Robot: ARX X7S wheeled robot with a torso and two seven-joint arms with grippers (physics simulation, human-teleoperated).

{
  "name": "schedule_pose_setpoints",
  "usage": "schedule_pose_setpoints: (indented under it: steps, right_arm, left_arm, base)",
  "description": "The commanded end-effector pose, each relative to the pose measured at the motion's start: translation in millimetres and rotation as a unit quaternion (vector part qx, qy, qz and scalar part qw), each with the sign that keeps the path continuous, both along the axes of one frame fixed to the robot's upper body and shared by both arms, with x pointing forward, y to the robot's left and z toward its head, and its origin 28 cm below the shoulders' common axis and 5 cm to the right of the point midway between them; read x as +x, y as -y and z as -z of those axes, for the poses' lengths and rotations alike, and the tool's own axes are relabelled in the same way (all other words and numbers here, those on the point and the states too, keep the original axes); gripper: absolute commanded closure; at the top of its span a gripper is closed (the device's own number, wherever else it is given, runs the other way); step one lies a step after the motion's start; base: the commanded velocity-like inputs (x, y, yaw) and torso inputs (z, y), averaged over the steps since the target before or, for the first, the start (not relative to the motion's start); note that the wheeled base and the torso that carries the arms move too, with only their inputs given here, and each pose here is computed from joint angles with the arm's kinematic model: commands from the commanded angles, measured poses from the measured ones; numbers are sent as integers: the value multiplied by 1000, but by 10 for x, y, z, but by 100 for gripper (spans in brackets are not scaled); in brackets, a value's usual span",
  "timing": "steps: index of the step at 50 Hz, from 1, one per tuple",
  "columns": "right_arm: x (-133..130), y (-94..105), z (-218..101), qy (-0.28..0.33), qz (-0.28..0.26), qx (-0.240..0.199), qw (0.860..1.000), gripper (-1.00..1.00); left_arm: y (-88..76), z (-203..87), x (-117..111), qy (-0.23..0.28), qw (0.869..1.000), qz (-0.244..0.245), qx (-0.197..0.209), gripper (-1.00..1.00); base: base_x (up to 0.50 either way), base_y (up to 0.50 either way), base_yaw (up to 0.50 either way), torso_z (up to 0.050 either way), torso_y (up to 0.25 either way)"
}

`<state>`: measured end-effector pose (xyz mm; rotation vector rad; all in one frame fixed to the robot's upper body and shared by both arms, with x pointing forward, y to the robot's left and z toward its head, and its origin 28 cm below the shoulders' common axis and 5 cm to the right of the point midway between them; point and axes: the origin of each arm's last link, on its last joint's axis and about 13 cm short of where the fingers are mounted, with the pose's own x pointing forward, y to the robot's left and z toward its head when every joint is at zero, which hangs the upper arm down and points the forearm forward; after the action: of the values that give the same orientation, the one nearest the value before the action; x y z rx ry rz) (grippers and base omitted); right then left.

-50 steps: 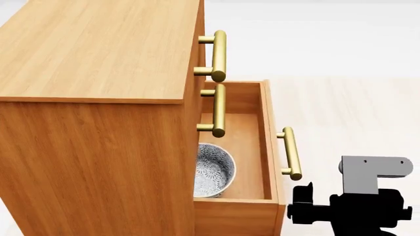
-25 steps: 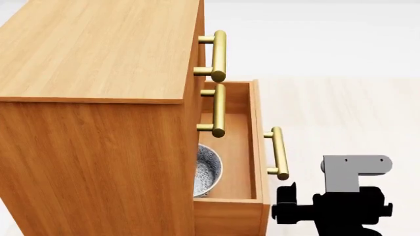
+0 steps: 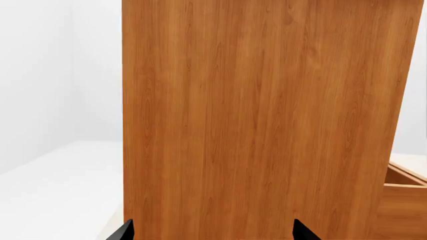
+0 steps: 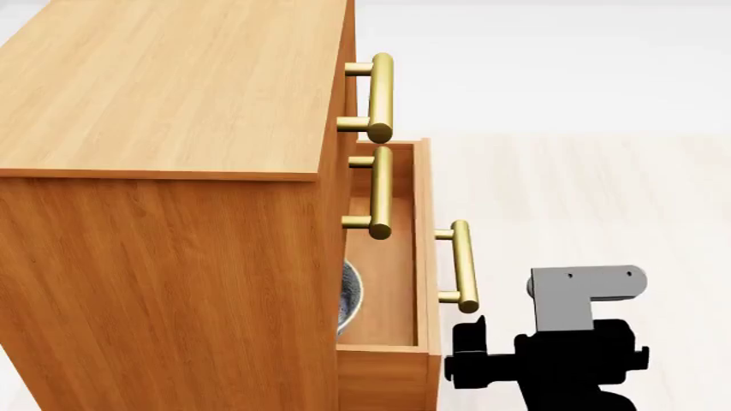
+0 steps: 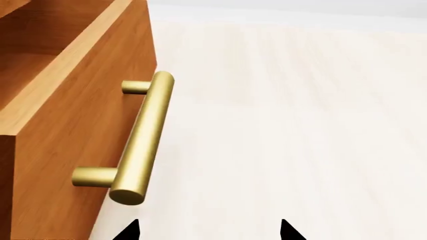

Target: Put the bowl in the bottom drawer of the cabinet and close it.

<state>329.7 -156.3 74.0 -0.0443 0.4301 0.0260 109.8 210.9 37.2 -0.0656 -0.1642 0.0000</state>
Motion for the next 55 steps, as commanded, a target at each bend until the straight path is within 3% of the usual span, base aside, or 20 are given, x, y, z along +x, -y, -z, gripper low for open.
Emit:
schedule_pose_setpoints:
  steps: [1,55]
  right_arm:
    - [2,-129,44,-5,-20,12,1000,-100]
    - [49,-504,72,-12,-71,36,997,-100]
  left_arm:
    - [0,2,2,0,1000,1,0,-100]
    - [-1,-1,-3,1,1000,-1,-4,-100]
  base:
    - [0,0,0,0,0]
    - [0,0,0,0,0]
